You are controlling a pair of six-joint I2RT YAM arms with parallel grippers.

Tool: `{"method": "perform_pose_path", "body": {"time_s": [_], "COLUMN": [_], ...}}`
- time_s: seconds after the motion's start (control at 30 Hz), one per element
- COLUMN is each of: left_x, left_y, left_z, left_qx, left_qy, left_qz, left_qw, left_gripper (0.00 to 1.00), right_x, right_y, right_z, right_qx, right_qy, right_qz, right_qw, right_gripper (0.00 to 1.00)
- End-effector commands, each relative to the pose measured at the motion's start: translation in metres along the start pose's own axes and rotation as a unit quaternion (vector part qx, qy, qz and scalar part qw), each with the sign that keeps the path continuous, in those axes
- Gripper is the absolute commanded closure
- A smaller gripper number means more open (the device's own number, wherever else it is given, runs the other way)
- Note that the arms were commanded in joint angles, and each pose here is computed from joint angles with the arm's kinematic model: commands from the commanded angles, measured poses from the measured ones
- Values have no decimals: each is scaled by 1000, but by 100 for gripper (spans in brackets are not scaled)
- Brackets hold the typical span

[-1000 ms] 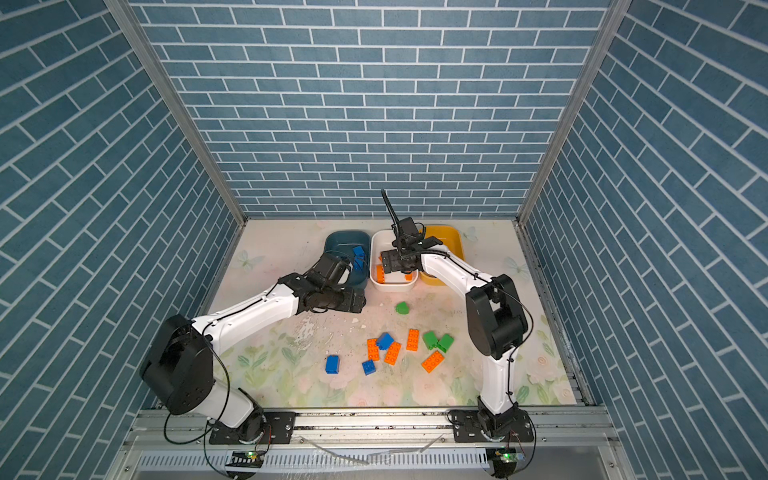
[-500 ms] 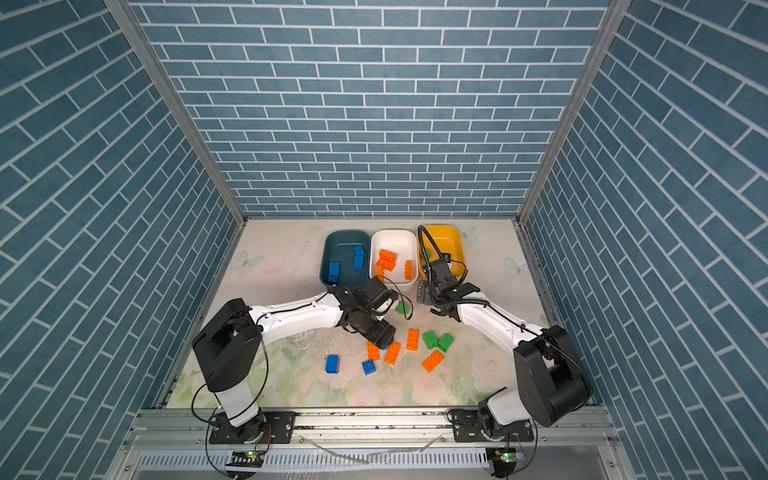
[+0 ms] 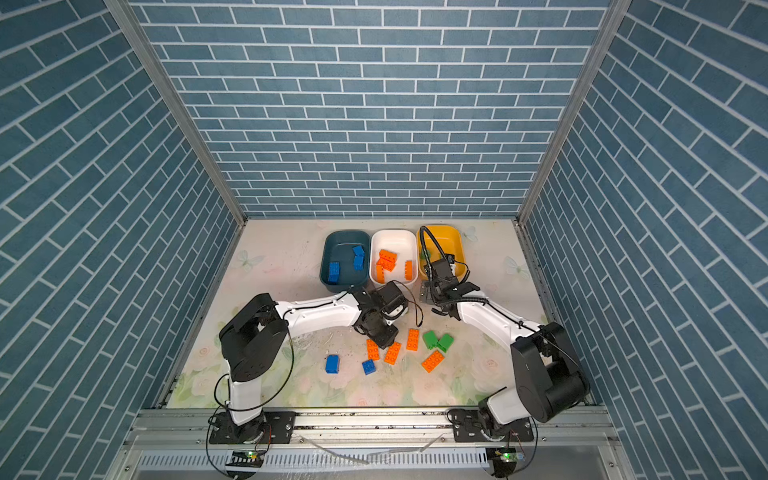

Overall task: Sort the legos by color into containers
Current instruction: 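Close the left gripper on a blue brick in the pile, then drop the blue brick into the teal tub while the right gripper lowers to the pile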

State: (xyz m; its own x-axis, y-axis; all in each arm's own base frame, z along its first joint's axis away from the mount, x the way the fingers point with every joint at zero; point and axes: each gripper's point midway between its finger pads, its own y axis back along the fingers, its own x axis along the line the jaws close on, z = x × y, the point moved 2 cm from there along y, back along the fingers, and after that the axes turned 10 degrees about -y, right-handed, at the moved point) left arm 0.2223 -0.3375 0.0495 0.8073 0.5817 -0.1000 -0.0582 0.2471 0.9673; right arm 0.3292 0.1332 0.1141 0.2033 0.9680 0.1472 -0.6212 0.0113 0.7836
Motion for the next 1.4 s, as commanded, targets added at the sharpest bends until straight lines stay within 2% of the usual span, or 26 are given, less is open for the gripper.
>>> {"method": "perform_pose_path", "body": {"time_s": [0.0, 0.2, 0.37, 0.63, 0.8, 0.93, 1.1, 1.2, 1.37], "left_x": [4, 6, 16, 64, 111, 150, 202, 228, 271], "left_y": [2, 10, 29, 69, 87, 106, 125, 125, 115], "left_z": [-5, 1, 14, 31, 41, 55, 57, 52, 38], "left_qx": [7, -13, -64, -151, -187, -240, -273, -277, -263], "left_qy": [-2, 5, 33, 132, 189, 235, 286, 316, 392], "left_qz": [14, 8, -6, -42, -23, 11, 99, 137, 149], "left_qw": [1000, 1000, 997, 979, 964, 942, 913, 897, 869], "left_gripper": [63, 70, 72, 72, 72, 71, 71, 70, 70], "right_x": [7, 10, 15, 29, 35, 54, 56, 57, 53], "right_y": [5, 6, 9, 13, 15, 25, 33, 39, 50], "right_z": [8, 7, 7, 4, 5, -7, -18, -25, -41], "right_qx": [-3, 2, -2, 4, -2, 19, 38, 50, 66], "right_qy": [-13, 2, 19, 57, 78, 172, 245, 277, 332], "right_qz": [11, 22, 43, 89, 114, 183, 205, 222, 245], "right_qw": [1000, 1000, 999, 994, 990, 968, 947, 934, 909], "right_gripper": [1, 1, 1, 1, 1, 1, 1, 1, 2]}}
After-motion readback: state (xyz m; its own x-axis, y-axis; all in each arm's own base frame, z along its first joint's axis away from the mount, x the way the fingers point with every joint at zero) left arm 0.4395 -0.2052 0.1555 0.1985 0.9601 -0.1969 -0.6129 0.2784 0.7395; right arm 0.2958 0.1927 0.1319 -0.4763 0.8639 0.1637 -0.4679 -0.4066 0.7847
